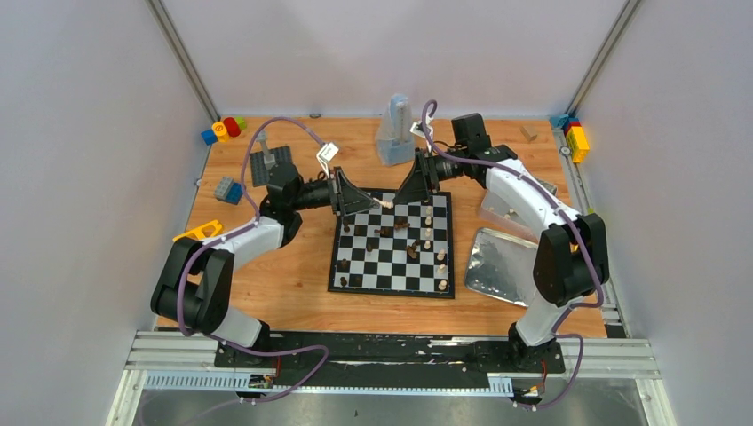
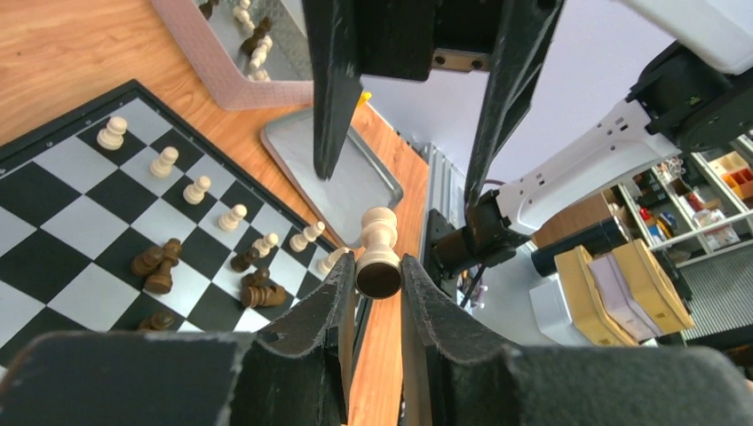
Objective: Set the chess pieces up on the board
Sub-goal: Place the chess piece on the chessboard.
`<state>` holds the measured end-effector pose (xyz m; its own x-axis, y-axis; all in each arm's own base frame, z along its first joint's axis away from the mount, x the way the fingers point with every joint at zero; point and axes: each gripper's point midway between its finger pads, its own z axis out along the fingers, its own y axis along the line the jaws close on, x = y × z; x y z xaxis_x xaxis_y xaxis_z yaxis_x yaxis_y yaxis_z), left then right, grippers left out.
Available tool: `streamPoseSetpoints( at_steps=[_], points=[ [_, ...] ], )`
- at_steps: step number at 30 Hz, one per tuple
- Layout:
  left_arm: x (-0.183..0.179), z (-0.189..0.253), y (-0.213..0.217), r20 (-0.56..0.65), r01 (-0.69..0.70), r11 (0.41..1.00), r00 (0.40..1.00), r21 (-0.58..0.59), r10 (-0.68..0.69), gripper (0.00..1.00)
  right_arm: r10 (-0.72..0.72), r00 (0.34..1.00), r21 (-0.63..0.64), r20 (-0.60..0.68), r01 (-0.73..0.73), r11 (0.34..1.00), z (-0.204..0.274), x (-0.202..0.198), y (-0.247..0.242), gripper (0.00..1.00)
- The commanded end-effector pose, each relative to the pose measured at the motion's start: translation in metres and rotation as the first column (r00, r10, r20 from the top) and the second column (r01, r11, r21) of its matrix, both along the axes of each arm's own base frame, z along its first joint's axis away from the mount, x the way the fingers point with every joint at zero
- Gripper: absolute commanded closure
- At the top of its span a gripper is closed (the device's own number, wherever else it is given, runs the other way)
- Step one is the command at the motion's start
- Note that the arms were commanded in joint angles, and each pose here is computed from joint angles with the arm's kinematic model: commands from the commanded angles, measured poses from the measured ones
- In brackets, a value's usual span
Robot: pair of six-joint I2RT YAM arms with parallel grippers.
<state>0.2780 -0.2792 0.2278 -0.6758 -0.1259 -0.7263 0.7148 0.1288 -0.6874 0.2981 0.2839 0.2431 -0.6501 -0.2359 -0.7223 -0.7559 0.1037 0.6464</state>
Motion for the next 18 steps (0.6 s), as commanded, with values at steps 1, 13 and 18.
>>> streamPoseSetpoints(
  at_steps=[1, 13, 18],
  points=[
    [0.004, 0.029, 0.0, 0.094, -0.025, 0.995, 0.995, -0.094, 0.034, 1.0, 0.093, 0.995, 0.09, -0.038, -0.09, 0.992, 0.006, -0.01, 0.011, 0.34],
    [0.004, 0.024, 0.001, 0.132, -0.048, 0.992, 0.989, -0.114, 0.063, 1.0, 0.134, 0.989, 0.108, -0.055, -0.128, 0.986, 0.004, -0.014, 0.021, 0.44],
    [0.006, 0.018, 0.002, 0.146, -0.058, 0.993, 0.987, -0.106, 0.073, 1.0, 0.146, 0.988, 0.116, -0.056, -0.139, 0.984, 0.007, -0.017, 0.022, 0.52]
  ],
)
